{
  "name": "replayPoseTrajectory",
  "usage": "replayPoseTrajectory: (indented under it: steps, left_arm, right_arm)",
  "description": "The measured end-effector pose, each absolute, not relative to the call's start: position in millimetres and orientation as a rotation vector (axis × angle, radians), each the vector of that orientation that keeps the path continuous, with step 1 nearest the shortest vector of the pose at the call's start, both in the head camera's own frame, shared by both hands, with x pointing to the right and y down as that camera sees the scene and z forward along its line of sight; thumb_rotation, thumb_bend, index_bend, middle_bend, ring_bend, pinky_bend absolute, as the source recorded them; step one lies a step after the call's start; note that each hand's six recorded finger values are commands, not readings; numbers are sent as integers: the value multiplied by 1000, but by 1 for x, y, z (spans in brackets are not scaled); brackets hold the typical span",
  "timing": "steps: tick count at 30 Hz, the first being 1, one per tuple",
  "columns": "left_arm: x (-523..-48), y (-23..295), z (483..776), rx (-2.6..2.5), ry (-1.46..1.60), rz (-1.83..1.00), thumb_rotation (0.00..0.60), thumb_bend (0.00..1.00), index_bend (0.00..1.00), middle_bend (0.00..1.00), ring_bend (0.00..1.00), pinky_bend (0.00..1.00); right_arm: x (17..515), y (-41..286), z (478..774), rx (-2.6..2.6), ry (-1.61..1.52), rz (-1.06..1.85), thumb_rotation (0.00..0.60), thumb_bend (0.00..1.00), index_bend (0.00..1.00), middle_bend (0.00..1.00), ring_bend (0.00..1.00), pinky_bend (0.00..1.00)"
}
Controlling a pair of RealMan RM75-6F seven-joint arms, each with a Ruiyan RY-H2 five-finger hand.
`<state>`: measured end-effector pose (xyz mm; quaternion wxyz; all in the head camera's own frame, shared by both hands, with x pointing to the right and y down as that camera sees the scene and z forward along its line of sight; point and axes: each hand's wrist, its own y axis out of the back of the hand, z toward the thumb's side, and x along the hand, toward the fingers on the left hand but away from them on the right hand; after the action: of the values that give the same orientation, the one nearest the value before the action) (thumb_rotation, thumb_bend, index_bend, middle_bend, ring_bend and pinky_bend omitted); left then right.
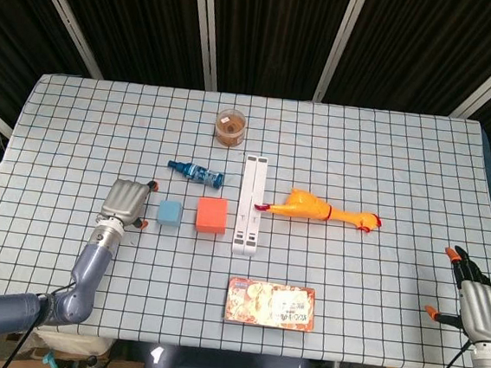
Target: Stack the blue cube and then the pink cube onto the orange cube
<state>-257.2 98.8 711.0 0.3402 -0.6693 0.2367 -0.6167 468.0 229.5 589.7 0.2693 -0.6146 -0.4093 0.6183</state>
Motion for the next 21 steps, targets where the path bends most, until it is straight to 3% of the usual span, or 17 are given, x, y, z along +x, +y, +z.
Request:
replayPoseTrajectory:
  steps: [10,21]
  left_arm:
    - [-243,102,696,-1742,604,-1586,600,0,236,899,706,701]
    - [-225,104,710,-1750,602,-1597,600,1,262,901,706,702]
  right_arm:
    - [467,229,586,-1661,-1112,1659,600,41,46,46,144,253]
    - [471,230,585,-1667,-1125,1667,600,42,46,46,144,253]
